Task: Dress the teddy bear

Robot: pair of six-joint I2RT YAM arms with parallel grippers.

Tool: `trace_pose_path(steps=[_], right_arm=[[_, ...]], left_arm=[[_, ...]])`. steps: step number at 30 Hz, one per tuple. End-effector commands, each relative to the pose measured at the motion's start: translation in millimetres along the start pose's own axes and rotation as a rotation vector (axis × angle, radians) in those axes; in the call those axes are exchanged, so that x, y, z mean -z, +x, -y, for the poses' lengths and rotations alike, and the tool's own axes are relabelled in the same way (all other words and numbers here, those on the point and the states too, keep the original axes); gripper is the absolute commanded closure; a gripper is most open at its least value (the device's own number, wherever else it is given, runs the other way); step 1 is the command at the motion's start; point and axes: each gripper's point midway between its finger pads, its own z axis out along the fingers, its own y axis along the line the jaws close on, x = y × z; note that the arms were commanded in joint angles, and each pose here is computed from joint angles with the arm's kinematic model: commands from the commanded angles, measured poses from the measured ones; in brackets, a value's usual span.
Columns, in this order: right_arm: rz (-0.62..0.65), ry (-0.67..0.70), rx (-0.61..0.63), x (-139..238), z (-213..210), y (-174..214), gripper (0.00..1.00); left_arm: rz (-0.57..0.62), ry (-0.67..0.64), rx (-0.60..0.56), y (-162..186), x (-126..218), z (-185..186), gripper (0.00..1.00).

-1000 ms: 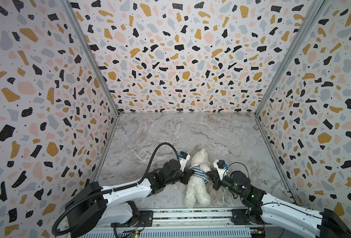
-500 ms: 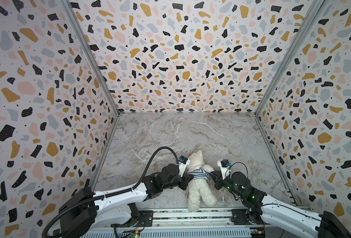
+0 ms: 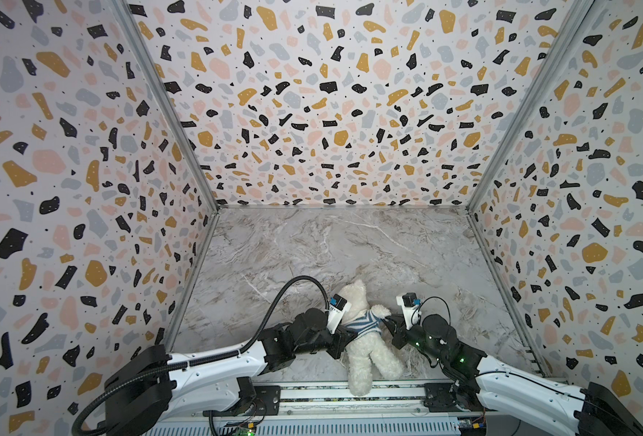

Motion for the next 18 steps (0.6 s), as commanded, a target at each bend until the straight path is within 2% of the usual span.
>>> trace_pose_path(steps=[1,3,7,12,18], right_arm=[[0.050,0.090,0.011,2.2,15.8,-13.9,1.00],[0.051,0.091,0.017,3.8,16.1,-14.2,1.00],[0.057,0.095,0.028,5.8,17.4,-13.6,1.00],[0.053,0.093,0.030,4.4,17.2,-13.0,1.00],[0.053,0.085,0.033,2.5,15.1,-14.8,1.00]], left_arm=[[-0.014,-0.047,-0.023,7.5,5.0,-7.6,0.80],[0.014,-0.093,-0.040,2.7,14.2,-13.9,0.67],[0.084,-0.176,-0.052,-3.8,30.6,-28.5,0.56],[0.118,-0.144,-0.073,-13.6,25.2,-21.8,0.54],[0.059,-0.139,-0.126,-13.3,4.7,-18.8,0.53]])
